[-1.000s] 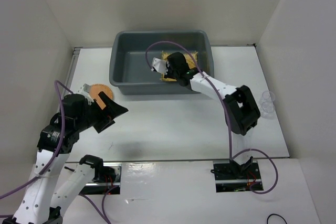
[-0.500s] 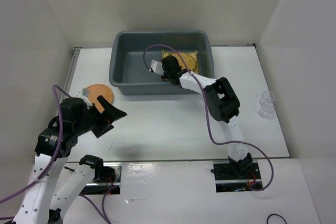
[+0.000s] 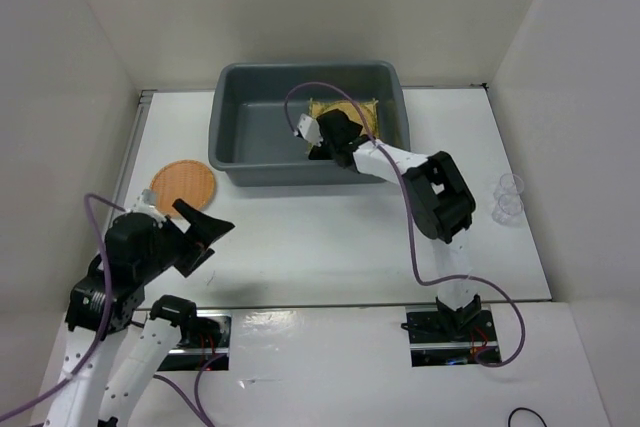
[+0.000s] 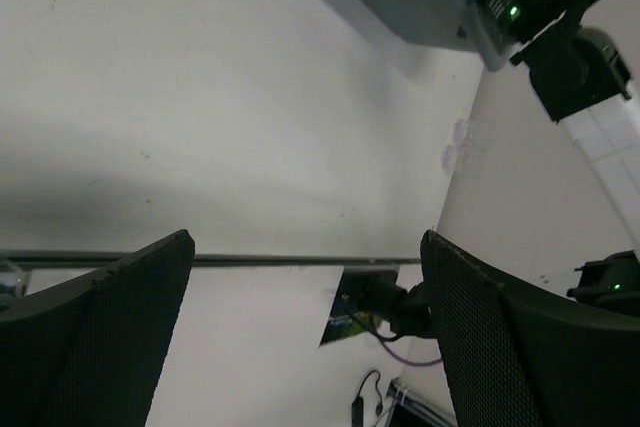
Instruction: Place the mixed dishes into the plastic bin
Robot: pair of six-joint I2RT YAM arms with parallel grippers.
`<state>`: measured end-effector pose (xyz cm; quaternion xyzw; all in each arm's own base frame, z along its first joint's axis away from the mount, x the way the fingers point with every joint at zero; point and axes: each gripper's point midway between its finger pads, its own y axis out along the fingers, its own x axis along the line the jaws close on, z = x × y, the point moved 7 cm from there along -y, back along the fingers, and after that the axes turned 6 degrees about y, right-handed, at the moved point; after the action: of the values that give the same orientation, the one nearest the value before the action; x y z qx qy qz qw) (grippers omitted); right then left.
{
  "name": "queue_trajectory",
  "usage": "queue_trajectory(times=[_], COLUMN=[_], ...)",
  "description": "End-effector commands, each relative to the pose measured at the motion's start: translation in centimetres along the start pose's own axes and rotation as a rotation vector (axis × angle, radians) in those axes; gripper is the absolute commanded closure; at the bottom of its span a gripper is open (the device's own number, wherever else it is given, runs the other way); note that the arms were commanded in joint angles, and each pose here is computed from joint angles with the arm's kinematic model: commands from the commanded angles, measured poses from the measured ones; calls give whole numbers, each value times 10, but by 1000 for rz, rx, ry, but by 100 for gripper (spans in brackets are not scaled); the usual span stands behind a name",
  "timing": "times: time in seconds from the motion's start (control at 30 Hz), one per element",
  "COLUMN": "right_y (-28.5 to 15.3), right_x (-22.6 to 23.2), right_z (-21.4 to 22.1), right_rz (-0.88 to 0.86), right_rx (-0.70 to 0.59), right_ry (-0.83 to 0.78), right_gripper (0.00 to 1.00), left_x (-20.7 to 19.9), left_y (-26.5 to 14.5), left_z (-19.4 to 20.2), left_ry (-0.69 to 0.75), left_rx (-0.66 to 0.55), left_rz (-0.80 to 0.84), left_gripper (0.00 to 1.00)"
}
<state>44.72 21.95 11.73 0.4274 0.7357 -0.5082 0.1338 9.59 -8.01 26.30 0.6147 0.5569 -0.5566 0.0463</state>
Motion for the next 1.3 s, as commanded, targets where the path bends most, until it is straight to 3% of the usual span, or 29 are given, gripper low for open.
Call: queue_trajectory(times=[0.0, 0.07, 0.17, 0.27, 0.33, 0.4, 0.47, 0.57, 0.6, 0.7, 0.8, 0.87, 1.07, 1.27], right_y=[-59, -81, -130, -173, -199, -217, -239, -253, -257, -273, -288, -287, -283, -279], right_x=[-39, -42, -43, -37, -30, -23, -14, -11, -11, -9, -5, 2, 10, 21], right_z=[-31, -29, -40, -31, -14, 5, 38, 78, 85, 97, 91, 93, 109, 116], right_rz=[82, 63, -5, -32, -46, -39, -4, 129, 155, 188, 165, 138, 152, 87], right_rx=[-131, -113, -200, -230, -228, -208, -204, -171, -163, -227, -349, -349, -332, -294], right_ry=[222, 305, 365, 357, 368, 368, 336, 324, 330, 393, 497, 569, 545, 487], right_gripper=[2, 2, 2, 2, 2, 2, 2, 2, 2, 2, 2, 2, 2, 2], left_x=[-15, -16, -24, -26, -22, -25, -18, -14, -11, 11, 57, 63, 105, 135], left_y=[-17, -8, 3, 6, -2, -15, -12, 28, 53, 71, 63, 58, 89, 92], left_z=[-19, -35, -66, -95, -103, -111, -112, -125, -125, -149, -178, -187, -199, -200], left_ry=[-41, 21, 89, 47, -27, -12, -50, 5, 39, -70, -170, -209, -324, -253], left_rx=[-172, -214, -259, -385, -487, -620, -644, -537, -411, -338, -396, -398, -206, -157], left_rz=[66, -49, -237, -404, -435, -357, -401, -521, -536, -547, -516, -444, -403, -213], left_gripper=[0, 0, 0, 0, 0, 0, 0, 0, 0, 0, 0, 0, 0, 0])
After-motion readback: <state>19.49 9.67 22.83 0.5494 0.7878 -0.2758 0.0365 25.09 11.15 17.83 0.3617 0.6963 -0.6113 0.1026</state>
